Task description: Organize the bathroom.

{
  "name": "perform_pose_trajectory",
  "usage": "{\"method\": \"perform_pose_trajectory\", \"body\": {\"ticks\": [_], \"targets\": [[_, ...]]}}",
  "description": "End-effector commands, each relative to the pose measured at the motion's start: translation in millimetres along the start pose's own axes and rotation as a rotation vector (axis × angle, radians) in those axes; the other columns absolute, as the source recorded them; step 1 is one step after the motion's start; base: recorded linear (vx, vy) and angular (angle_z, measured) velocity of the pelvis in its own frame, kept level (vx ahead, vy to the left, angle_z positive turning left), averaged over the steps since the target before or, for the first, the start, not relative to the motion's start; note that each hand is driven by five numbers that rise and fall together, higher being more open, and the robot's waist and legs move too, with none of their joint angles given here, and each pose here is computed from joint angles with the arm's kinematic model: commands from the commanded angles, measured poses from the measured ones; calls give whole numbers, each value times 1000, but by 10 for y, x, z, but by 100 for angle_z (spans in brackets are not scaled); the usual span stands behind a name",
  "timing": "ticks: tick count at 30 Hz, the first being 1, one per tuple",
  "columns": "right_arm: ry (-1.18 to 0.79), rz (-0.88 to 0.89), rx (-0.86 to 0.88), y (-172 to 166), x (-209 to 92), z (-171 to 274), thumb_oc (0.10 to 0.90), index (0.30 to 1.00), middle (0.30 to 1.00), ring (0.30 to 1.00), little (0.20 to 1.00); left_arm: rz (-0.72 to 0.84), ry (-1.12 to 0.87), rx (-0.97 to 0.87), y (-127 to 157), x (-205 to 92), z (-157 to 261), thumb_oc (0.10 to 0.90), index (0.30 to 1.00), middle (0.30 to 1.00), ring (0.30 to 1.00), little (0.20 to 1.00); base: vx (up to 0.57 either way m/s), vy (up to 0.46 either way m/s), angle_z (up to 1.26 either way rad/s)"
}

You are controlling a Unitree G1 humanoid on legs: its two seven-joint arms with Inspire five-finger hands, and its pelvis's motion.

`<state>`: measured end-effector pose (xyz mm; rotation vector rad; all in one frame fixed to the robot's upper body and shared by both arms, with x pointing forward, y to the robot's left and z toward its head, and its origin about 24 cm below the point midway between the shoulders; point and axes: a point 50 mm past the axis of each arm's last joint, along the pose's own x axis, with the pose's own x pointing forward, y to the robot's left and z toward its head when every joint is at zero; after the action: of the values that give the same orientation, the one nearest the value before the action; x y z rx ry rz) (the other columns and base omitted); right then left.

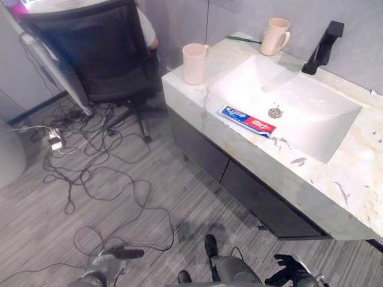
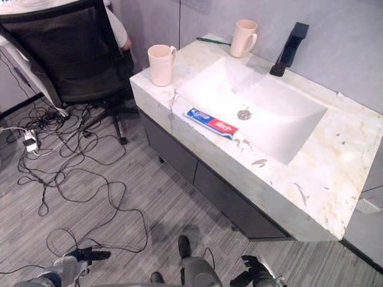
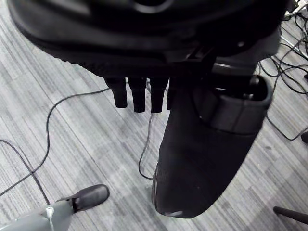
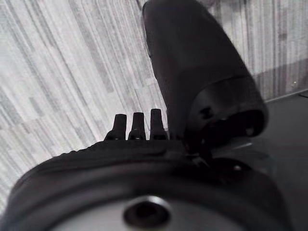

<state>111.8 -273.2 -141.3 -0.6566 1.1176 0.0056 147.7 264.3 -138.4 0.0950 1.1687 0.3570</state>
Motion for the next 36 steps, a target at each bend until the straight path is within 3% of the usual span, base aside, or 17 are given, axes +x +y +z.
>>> {"method": "perform_pose_trajectory", "body": {"ticks": [1, 10, 15, 19, 29, 36], "targets": [[40, -38, 67, -130, 18, -39, 800, 900, 900, 900, 900, 89, 65, 40, 266, -8, -197, 800, 900, 900, 900, 900, 73, -130, -1], [105, 36, 20, -63, 15, -73, 800, 900, 900, 900, 900, 15, 140, 122, 110, -27, -434, 800, 900, 900, 900, 900, 80, -147, -15], [96, 42, 8, -126, 29, -47, 800, 900, 900, 900, 900, 14, 200, 172, 328, -57, -612, 800, 900, 900, 900, 900, 305, 149, -102], [90, 32, -10, -115, 40, 15, 800, 900, 900, 900, 900, -12, 271, 192, 336, -106, -860, 800, 900, 900, 900, 900, 388, 219, -93], [64, 35, -15, -22, 16, -29, 800, 900, 900, 900, 900, 37, 250, 173, 524, -103, -793, 800, 900, 900, 900, 900, 179, 264, -112], [132, -31, 83, -106, 0, -148, 800, 900, 900, 900, 900, 2, 199, 305, 552, -118, -845, 800, 900, 900, 900, 900, 49, 156, -55]]}}
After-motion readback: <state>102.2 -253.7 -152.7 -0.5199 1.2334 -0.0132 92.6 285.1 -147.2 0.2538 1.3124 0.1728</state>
